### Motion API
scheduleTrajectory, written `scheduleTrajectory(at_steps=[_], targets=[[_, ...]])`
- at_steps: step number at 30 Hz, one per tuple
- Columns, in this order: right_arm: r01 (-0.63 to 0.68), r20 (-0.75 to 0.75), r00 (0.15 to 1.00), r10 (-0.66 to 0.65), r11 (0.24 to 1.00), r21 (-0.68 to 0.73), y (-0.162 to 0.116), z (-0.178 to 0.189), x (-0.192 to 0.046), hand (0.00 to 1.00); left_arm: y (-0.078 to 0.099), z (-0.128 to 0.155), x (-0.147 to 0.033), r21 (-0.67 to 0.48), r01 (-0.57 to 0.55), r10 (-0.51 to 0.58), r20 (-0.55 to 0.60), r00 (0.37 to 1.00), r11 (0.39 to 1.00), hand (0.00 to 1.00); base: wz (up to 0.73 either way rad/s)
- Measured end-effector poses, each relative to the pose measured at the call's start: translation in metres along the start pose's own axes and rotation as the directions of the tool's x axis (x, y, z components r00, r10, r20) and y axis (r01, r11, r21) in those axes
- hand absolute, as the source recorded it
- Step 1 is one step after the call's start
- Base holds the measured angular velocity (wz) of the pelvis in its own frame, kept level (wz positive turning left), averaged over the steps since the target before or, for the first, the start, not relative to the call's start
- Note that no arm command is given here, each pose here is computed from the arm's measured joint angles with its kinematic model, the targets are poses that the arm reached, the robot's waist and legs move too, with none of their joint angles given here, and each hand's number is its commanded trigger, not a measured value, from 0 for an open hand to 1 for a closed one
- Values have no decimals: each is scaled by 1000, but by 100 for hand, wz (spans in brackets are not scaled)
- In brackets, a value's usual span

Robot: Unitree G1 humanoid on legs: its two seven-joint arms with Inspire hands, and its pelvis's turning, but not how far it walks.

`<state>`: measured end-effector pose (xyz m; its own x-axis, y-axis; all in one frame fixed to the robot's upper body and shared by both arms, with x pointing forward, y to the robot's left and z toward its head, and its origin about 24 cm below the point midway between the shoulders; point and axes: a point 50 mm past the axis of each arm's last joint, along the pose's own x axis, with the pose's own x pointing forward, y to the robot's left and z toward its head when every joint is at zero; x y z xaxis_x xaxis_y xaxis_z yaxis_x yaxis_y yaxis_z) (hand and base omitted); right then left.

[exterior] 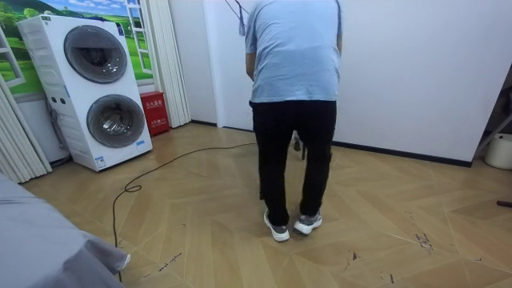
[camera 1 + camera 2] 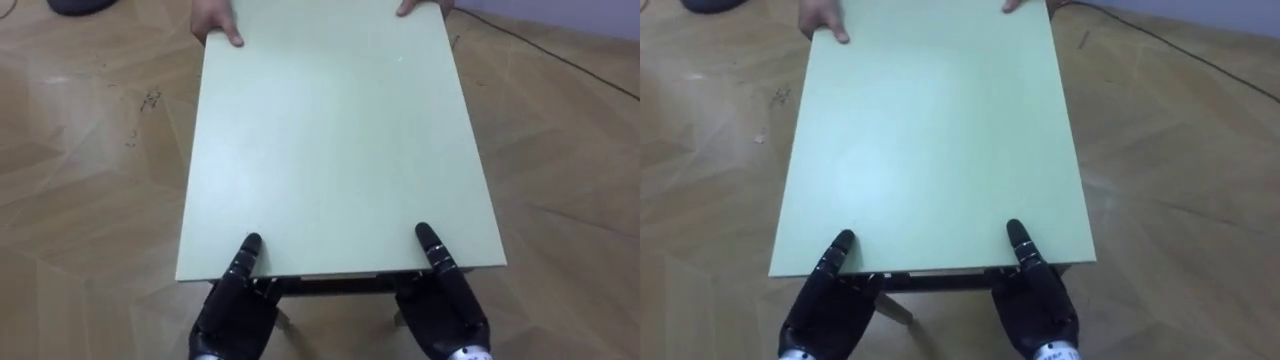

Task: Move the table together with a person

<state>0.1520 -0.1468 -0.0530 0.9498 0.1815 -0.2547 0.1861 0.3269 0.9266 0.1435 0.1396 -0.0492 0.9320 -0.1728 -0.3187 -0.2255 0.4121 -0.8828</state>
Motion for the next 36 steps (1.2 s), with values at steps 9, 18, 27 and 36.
scheduleTrajectory(at_steps=[9,18,27,36], targets=[[6,-10,1000,-6,1000,-5,0,-1,0,100,4,-2,-5,-10,-19,19,5,1000,1000,100,32],[-16,-20,1000,16,1000,-22,3,-4,0,100,3,2,-10,-20,-13,13,19,1000,1000,100,47],[-59,54,997,58,998,14,4,9,0,100,-16,4,11,43,87,-87,-11,996,995,100,117],[-59,35,998,60,998,-35,6,8,4,100,-9,-2,2,-21,51,-51,1,999,998,100,37]])
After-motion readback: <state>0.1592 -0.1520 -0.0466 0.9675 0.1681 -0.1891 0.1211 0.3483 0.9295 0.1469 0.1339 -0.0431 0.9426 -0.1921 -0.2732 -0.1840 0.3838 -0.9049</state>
